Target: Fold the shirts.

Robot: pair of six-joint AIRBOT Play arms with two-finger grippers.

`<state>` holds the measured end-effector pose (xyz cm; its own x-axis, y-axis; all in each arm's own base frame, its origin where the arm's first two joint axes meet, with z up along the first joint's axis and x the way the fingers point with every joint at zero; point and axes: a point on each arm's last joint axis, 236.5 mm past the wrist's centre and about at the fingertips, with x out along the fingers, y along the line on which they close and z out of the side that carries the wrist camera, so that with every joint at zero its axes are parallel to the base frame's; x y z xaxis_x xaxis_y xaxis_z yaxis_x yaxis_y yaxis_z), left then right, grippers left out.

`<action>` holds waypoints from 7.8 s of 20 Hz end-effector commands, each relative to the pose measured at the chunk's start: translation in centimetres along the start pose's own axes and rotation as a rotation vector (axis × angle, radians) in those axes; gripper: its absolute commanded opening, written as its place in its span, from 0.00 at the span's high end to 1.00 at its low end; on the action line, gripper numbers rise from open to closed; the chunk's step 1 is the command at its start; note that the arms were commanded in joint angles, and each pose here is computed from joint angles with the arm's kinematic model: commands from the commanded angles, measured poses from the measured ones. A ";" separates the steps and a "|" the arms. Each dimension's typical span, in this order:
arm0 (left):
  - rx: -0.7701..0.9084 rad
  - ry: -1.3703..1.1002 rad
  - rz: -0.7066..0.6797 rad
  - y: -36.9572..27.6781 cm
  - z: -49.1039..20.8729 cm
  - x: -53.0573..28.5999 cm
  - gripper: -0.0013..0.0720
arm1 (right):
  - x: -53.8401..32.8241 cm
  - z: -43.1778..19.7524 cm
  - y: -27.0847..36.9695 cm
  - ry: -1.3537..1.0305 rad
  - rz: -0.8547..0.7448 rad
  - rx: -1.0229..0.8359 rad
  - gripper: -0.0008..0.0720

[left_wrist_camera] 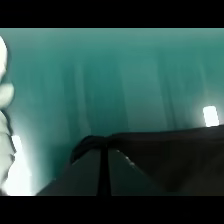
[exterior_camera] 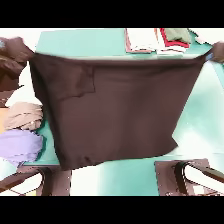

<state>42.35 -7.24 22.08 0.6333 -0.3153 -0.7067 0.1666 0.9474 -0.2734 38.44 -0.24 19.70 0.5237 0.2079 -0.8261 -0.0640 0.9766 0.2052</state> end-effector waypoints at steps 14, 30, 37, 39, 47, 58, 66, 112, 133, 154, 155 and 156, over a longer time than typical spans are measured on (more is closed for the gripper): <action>0.017 0.419 0.013 6.8 -10.8 16.7 0.95 | 17.1 -3.1 -5.1 0.305 -0.032 0.064 0.97; -0.018 0.544 0.108 7.6 -17.7 11.4 0.27 | 14.6 -10.2 -3.0 0.329 -0.024 0.077 0.38; -0.197 0.652 0.203 6.9 -32.8 3.5 0.27 | 9.6 -12.7 -1.5 0.207 -0.037 0.056 0.38; -0.269 0.688 0.175 5.9 -36.0 3.7 0.27 | 9.1 -12.7 -1.4 0.194 -0.037 0.052 0.39; -0.427 0.708 0.054 3.0 -40.2 5.9 0.27 | 8.6 -12.3 0.0 0.170 0.013 0.068 0.39; -0.312 0.525 -0.079 0.6 -32.2 6.1 0.95 | 7.1 -23.4 -5.7 0.417 -0.064 0.247 0.38; -0.297 0.502 -0.080 0.6 -31.3 6.1 0.95 | 11.2 -33.2 -5.4 0.497 0.067 0.614 0.30; -0.074 0.293 -0.081 3.9 -10.3 16.4 0.77 | 16.3 -8.3 -7.2 0.321 0.148 0.245 0.29; 0.078 0.312 -0.311 -18.2 -15.0 26.6 0.95 | 14.2 -1.9 3.0 0.162 0.438 0.100 0.97; 0.103 0.258 -0.093 -5.7 -5.8 19.3 0.95 | 3.0 1.2 33.3 0.005 0.829 -0.314 0.97; 0.097 0.190 -0.043 -3.3 -3.4 16.4 0.95 | 3.6 0.6 35.6 -0.002 0.862 -0.333 0.97; 0.094 0.121 0.013 -0.9 -1.1 13.2 0.95 | 4.3 -0.2 38.4 -0.016 0.899 -0.348 0.97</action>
<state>49.33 -20.73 5.82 0.3991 -0.4208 -0.8147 0.3050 0.8988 -0.3148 39.36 32.05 23.82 0.2135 0.8363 -0.5050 -0.6461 0.5086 0.5691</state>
